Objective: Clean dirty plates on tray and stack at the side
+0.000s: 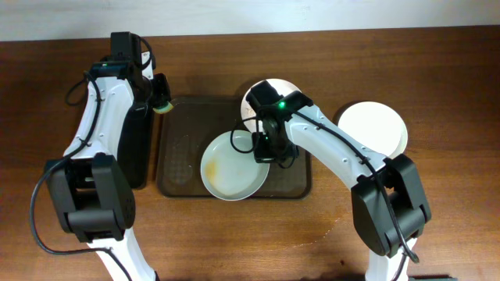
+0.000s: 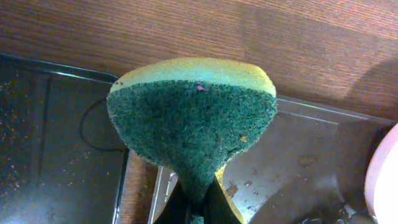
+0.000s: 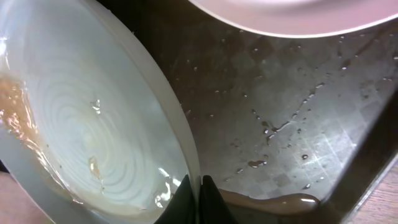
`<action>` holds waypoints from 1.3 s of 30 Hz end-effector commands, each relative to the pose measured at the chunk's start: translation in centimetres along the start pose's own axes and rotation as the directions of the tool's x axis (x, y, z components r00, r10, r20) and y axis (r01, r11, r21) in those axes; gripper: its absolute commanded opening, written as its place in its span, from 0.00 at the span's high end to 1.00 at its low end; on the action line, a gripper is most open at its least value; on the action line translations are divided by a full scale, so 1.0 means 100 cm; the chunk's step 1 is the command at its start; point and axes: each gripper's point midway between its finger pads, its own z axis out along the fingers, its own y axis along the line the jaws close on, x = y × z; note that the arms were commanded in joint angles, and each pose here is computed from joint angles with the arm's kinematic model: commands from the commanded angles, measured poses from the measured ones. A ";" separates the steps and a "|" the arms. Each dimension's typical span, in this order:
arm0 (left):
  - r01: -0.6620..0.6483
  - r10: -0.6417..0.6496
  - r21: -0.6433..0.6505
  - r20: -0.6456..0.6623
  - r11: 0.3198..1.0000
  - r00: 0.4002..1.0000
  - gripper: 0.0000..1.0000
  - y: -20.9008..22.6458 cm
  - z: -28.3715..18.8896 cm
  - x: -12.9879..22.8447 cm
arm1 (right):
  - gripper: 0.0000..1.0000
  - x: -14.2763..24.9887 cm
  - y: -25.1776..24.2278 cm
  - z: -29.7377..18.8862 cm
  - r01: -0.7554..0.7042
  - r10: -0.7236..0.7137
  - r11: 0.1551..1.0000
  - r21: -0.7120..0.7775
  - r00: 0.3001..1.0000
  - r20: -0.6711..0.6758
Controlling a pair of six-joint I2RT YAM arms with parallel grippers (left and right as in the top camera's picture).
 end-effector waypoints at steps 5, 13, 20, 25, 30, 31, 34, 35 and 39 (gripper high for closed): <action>-0.006 0.006 -0.012 0.002 1.000 1.000 1.00 0.003 0.001 -0.002 | 0.96 -0.034 0.018 -0.022 0.054 -0.046 0.997 -0.054 0.987 0.152; -0.006 0.006 -0.008 0.001 1.000 1.000 0.99 0.003 0.001 -0.002 | 0.96 -0.046 0.033 -0.026 0.106 -0.081 0.988 -0.114 0.975 0.205; -0.006 0.006 -0.008 0.001 1.000 1.000 0.99 0.003 0.001 -0.002 | 0.96 -0.061 0.024 -0.067 0.123 -0.213 0.959 0.256 0.908 0.360; -0.006 0.006 -0.008 0.001 1.000 1.000 0.99 0.003 0.001 -0.002 | 0.96 -0.055 0.036 -0.101 0.063 -0.409 0.805 0.590 0.779 0.475; -0.006 0.006 -0.008 0.001 1.000 1.000 0.99 0.003 0.001 -0.002 | 0.96 -0.043 0.059 -0.147 -0.087 -0.558 0.655 0.751 0.614 0.558; -0.006 0.006 -0.008 0.001 1.000 1.000 0.99 0.003 0.001 -0.002 | 0.96 -0.040 0.062 -0.154 -0.111 -0.579 0.633 0.766 0.590 0.563; -0.006 0.006 -0.009 0.001 1.000 1.000 0.99 0.003 0.001 -0.002 | 0.96 -0.034 0.070 -0.171 -0.168 -0.623 0.586 0.793 0.532 0.573; -0.006 0.006 -0.008 0.001 1.000 1.000 0.99 0.003 0.001 -0.002 | 0.96 -0.031 0.073 -0.177 -0.191 -0.640 0.568 0.800 0.509 0.576; -0.006 0.006 -0.008 0.001 1.000 1.000 0.99 0.003 0.001 -0.002 | 0.96 -0.021 0.084 -0.188 -0.232 -0.663 0.555 0.799 0.456 0.593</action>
